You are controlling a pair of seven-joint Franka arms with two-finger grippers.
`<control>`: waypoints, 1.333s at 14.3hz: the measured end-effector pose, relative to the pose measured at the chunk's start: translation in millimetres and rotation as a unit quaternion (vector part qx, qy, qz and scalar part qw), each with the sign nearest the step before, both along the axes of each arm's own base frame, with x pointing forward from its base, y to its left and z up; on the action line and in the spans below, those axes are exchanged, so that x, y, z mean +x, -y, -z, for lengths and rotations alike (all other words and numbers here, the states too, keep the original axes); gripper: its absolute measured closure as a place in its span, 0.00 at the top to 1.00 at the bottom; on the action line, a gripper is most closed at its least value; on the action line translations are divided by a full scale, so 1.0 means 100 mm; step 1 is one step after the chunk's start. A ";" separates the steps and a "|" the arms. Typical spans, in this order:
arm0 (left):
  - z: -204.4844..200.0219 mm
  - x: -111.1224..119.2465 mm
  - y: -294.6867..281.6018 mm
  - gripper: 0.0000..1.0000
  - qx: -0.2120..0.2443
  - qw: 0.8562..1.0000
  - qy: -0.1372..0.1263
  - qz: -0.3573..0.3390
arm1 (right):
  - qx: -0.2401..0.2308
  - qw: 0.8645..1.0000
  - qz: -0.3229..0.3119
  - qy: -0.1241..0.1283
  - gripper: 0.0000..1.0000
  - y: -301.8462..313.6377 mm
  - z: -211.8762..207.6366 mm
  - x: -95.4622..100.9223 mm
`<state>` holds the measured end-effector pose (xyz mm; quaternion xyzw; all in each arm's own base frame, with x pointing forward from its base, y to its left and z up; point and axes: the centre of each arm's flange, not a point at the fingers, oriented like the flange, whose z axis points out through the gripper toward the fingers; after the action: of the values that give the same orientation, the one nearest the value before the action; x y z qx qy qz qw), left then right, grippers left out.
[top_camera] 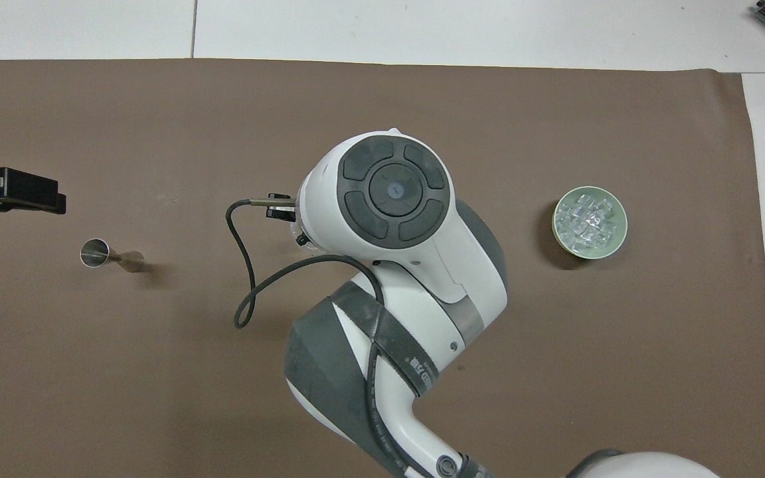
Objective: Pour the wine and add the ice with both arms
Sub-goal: 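Tip the ice cup over the wine glass with the right gripper, then carry the ice cup back to its spot with the right gripper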
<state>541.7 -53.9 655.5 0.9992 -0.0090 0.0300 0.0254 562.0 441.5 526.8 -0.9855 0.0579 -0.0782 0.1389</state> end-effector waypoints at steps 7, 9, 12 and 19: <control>-0.01 0.01 -0.14 1.00 0.029 1.000 0.004 0.002 | -0.003 1.000 0.001 -0.012 0.26 -0.03 0.23 0.01; -0.01 0.01 -0.16 1.00 0.035 0.999 0.005 0.010 | -0.004 1.000 0.004 -0.015 0.26 -0.03 0.26 0.01; -0.01 0.02 -0.16 1.00 0.035 0.999 0.004 0.014 | -0.004 1.000 0.008 -0.017 0.26 -0.04 0.27 0.00; 0.06 0.06 -0.15 1.00 0.030 0.999 -0.002 0.015 | -0.005 1.000 0.008 -0.020 0.39 -0.07 0.29 -0.04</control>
<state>547.6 -39.2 649.2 0.9993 -0.0249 0.0274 -0.0044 557.7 448.5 497.7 -0.9871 0.0682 -0.0603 0.1321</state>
